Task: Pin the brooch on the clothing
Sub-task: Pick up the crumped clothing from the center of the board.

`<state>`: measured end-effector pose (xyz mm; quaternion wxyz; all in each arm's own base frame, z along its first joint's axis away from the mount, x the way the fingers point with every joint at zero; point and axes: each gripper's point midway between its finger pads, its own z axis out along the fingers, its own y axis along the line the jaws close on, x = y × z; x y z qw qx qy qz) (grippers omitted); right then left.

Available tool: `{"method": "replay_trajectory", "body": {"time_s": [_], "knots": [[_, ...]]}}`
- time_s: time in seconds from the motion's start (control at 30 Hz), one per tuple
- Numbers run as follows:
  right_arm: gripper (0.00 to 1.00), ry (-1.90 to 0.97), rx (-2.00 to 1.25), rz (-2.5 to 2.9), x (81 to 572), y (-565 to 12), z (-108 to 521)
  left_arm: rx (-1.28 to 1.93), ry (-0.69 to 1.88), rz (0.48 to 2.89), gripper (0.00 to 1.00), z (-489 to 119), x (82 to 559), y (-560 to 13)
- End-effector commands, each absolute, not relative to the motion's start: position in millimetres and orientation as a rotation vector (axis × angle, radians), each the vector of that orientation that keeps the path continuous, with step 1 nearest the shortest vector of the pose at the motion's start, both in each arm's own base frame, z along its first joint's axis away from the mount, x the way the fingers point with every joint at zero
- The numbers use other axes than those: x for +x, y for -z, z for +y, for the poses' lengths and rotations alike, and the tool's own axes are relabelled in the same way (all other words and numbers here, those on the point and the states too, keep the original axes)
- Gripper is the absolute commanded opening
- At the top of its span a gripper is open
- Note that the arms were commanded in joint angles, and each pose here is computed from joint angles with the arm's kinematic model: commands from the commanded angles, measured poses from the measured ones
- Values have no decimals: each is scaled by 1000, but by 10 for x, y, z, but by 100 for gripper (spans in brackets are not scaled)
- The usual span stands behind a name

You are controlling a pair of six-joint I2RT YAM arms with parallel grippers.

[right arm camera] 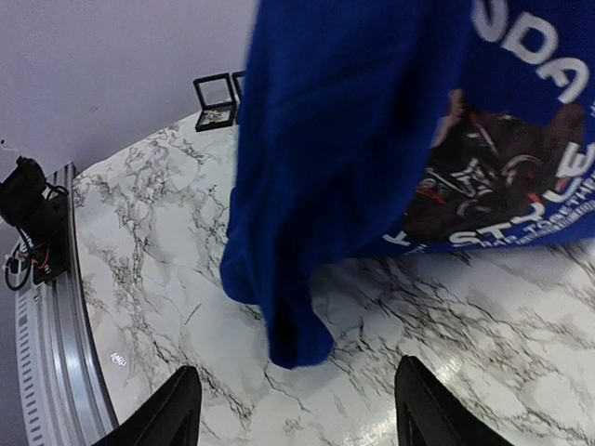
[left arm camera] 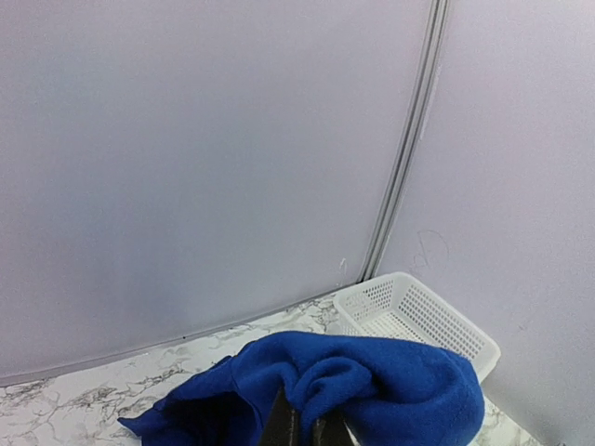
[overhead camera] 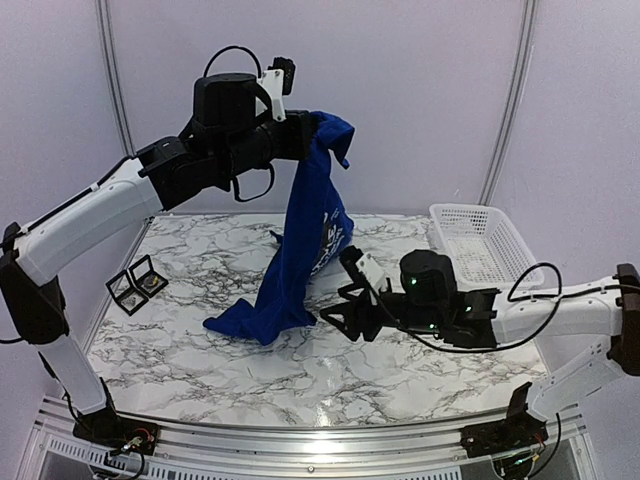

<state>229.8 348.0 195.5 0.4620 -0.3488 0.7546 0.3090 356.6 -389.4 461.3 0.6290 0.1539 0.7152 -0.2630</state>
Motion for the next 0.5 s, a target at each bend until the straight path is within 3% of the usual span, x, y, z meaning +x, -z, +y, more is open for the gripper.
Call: {"method": "replay_trajectory", "body": {"time_s": [0.0,0.2,0.47], "knots": [[68,-847,-834,1647,2337,-2215,3894,242,609,1529,0,-3829,3651,-4958],[75,-802,-919,1660,2412,-1778,4074,239,585,1512,0,-3796,3661,-5004],[64,-682,-942,1717,2669,-1451,4202,233,567,1505,0,-3746,3653,-4991]]}}
